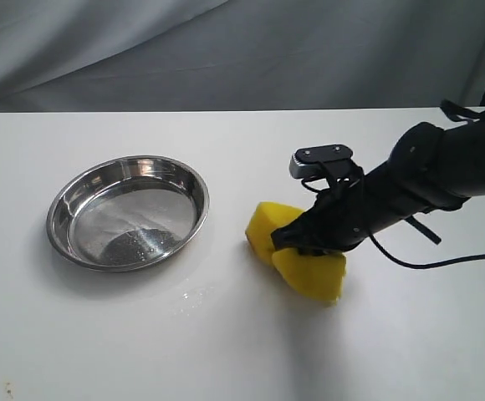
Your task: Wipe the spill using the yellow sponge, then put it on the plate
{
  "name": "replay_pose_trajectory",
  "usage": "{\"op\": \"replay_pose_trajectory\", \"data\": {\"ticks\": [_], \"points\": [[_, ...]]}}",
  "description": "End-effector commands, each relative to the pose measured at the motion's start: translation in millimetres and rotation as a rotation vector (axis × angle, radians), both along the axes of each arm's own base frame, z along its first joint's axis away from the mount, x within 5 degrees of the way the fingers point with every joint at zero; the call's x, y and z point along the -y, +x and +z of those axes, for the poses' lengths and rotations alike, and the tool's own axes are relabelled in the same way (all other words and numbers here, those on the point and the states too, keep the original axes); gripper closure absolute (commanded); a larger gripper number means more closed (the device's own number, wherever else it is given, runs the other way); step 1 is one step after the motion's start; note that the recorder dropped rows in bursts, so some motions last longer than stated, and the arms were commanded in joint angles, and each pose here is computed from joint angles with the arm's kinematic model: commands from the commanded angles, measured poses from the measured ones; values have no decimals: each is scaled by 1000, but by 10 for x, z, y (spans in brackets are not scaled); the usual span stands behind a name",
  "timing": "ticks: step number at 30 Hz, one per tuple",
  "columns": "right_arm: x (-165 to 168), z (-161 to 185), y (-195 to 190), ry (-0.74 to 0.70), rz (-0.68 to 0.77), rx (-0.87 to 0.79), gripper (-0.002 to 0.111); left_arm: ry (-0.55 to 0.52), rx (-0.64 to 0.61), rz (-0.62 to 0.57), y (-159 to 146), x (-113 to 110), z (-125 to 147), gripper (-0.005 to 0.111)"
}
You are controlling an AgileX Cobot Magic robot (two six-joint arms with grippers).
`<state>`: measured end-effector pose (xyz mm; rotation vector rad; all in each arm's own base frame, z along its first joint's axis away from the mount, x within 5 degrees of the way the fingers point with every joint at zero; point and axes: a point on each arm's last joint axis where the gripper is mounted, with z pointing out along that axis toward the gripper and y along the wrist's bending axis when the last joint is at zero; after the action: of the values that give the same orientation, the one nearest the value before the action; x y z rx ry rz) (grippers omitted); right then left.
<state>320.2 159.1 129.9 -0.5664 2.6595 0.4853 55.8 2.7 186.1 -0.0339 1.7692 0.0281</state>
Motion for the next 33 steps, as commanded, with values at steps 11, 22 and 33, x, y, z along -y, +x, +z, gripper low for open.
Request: {"op": "replay_pose_trajectory", "data": {"ticks": [11,22,33], "points": [[265,471,180,33,-172,243,108,-6,17,3,-2,-1,30,107],[233,-344,244,50,-356,-2,108,-6,17,3,-2,-1,30,107],[-200,-523,97,214,8,-302,108,-6,17,3,-2,-1,30,107]]}}
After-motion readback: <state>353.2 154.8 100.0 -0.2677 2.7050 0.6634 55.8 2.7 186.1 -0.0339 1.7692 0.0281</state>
